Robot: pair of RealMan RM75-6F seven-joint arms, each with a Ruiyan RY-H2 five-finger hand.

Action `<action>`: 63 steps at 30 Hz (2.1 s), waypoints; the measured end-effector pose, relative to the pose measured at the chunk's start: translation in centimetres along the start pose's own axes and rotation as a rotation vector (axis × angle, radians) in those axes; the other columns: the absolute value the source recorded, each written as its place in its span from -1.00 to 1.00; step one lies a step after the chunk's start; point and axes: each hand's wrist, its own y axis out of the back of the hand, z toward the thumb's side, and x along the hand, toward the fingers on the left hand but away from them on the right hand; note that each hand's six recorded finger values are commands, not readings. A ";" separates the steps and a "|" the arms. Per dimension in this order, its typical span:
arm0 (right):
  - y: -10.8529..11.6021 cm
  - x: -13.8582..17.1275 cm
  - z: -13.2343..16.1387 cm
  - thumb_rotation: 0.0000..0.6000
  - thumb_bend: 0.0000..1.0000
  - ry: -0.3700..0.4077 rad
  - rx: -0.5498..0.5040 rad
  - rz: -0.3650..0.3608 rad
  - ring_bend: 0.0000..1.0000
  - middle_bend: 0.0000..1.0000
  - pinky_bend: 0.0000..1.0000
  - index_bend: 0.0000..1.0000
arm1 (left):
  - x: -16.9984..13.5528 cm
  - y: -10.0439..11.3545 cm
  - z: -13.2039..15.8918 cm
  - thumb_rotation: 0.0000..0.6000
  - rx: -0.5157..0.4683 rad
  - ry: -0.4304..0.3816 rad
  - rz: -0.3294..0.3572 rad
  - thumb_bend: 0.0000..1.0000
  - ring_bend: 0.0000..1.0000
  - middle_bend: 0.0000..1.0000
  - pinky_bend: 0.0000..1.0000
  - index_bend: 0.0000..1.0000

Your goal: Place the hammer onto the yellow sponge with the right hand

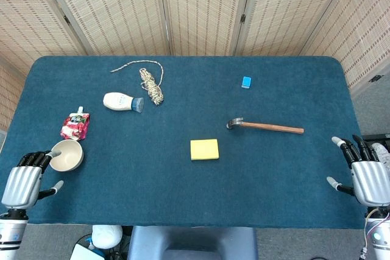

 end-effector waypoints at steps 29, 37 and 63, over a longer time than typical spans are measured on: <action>-2.5 -7.6 4.3 1.00 -0.82 0.120 0.076 0.094 0.08 -0.01 0.23 -0.68 | -0.8 -0.5 -1.0 1.00 -0.008 0.025 -0.017 -0.57 -0.46 -0.38 -0.49 -0.44; -4.6 -11.9 8.0 1.00 -0.82 0.195 0.100 0.149 0.34 0.17 0.48 -0.58 | -1.3 -0.6 -1.6 1.00 -0.013 0.042 -0.020 -0.57 -0.46 -0.38 -0.49 -0.44; -8.8 -19.7 12.5 1.00 -0.82 0.224 0.187 0.248 0.69 0.04 0.72 -0.54 | -1.6 -1.7 -2.1 1.00 -0.026 0.055 -0.052 -0.57 -0.46 -0.38 -0.49 -0.44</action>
